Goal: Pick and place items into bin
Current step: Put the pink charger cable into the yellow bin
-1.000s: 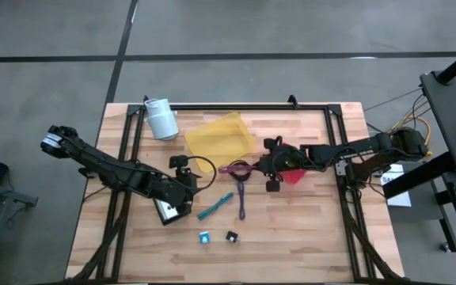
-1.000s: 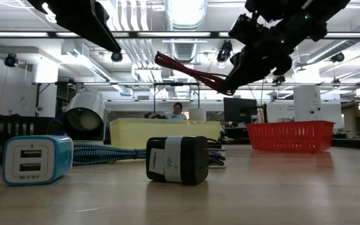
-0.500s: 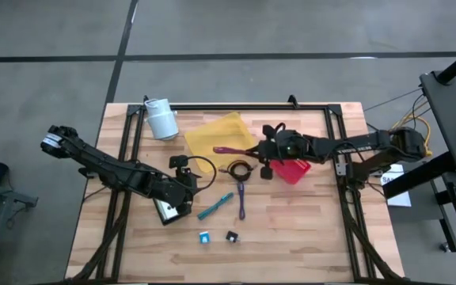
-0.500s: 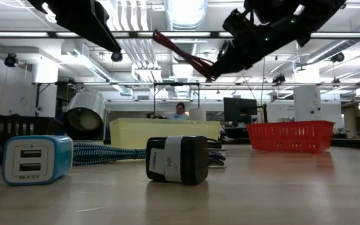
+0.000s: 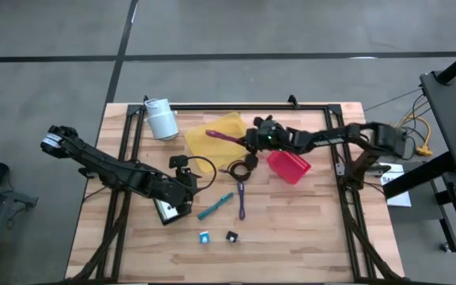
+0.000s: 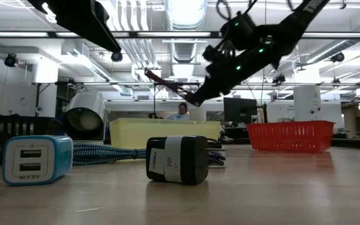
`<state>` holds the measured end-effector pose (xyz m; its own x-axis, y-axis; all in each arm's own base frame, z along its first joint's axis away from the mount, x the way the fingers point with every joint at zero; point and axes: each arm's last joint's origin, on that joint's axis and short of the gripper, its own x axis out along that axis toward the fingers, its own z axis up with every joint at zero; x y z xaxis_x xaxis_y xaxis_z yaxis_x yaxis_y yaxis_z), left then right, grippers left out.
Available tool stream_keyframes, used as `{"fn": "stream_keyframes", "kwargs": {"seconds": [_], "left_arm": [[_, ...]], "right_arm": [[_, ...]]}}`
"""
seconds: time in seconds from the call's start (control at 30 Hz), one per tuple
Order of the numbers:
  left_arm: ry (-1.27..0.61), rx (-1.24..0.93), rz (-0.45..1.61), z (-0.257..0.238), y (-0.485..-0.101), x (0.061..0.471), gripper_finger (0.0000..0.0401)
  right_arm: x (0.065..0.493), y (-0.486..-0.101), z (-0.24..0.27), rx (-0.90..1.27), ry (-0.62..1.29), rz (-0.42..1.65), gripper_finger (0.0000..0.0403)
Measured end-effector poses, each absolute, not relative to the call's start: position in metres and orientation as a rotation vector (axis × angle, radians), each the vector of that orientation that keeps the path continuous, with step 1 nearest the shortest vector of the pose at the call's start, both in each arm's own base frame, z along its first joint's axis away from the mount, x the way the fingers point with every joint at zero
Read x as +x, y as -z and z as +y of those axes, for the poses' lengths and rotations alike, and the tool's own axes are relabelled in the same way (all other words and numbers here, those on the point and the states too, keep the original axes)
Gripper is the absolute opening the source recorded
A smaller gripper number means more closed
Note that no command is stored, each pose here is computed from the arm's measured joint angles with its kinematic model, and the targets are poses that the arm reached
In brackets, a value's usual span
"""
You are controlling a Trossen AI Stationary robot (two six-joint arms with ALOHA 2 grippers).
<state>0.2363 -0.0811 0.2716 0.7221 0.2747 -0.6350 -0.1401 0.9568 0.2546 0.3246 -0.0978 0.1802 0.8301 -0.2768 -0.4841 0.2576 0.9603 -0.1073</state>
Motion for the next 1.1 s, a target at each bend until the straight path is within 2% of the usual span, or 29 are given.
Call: {"fn": "stream_keyframes", "kwargs": {"seconds": [0.27,0.63,0.9,1.1], "left_arm": [[-0.231,0.196,0.734,-0.081,-0.271,0.236,0.0169],[-0.231,0.195,0.733,-0.081,-0.271,0.236,0.0169],[-0.23,0.195,0.733,-0.081,-0.271,0.236,0.0169],[-0.231,0.195,0.733,-0.081,-0.271,0.236,0.0169]], "right_arm": [[0.343,-0.173,-0.131,0.05,0.355,0.68,0.0027],[0.346,-0.195,-0.148,0.055,0.351,0.892,0.0027],[0.35,-0.204,-0.151,-0.232,0.216,0.915,0.0027],[0.35,-0.206,-0.152,-0.554,0.059,0.944,0.0027]]}}
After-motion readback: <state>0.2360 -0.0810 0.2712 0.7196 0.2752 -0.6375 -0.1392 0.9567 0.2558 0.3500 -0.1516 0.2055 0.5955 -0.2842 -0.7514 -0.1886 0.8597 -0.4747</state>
